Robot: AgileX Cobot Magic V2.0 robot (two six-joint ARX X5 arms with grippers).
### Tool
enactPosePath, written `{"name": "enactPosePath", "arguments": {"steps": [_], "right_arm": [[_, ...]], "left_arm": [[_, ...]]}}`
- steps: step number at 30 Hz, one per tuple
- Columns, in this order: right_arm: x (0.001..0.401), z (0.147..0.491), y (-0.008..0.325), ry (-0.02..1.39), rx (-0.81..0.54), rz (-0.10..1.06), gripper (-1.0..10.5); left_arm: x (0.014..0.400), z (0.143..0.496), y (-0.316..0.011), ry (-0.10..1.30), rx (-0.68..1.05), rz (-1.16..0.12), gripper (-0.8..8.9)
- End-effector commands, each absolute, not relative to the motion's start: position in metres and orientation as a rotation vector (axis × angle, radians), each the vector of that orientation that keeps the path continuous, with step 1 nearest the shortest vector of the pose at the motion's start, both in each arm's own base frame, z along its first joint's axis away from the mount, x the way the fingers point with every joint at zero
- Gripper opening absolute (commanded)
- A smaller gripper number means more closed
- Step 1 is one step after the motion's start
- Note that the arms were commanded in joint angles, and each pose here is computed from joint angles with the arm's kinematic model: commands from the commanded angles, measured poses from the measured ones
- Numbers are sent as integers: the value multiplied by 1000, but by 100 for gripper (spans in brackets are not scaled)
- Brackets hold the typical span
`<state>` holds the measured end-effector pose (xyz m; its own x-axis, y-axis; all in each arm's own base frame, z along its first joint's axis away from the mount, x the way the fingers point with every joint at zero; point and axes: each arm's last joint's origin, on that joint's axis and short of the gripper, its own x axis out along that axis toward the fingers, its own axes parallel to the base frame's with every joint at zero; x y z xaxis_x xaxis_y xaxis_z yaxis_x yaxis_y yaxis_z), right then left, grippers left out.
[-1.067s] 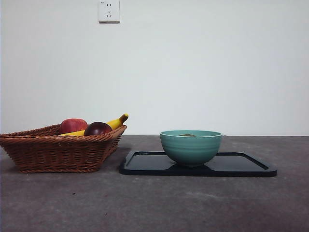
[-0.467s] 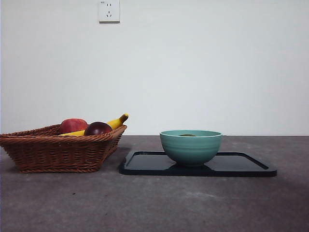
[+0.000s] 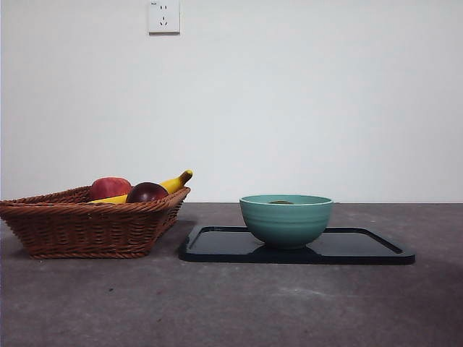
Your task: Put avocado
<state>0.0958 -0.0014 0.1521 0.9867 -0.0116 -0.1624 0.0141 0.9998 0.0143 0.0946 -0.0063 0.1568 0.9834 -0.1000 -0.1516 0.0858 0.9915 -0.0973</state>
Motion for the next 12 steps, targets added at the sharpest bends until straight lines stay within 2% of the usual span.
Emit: {"name": "enactPosePath", "arguments": {"steps": [1, 12], "right_arm": [[96, 149, -2, 177, 0, -28, 35], [96, 152, -2, 147, 1, -30, 35]], "left_arm": [[95, 149, -7, 183, -79, -94, 61], [95, 149, -7, 183, -79, -94, 61]]}}
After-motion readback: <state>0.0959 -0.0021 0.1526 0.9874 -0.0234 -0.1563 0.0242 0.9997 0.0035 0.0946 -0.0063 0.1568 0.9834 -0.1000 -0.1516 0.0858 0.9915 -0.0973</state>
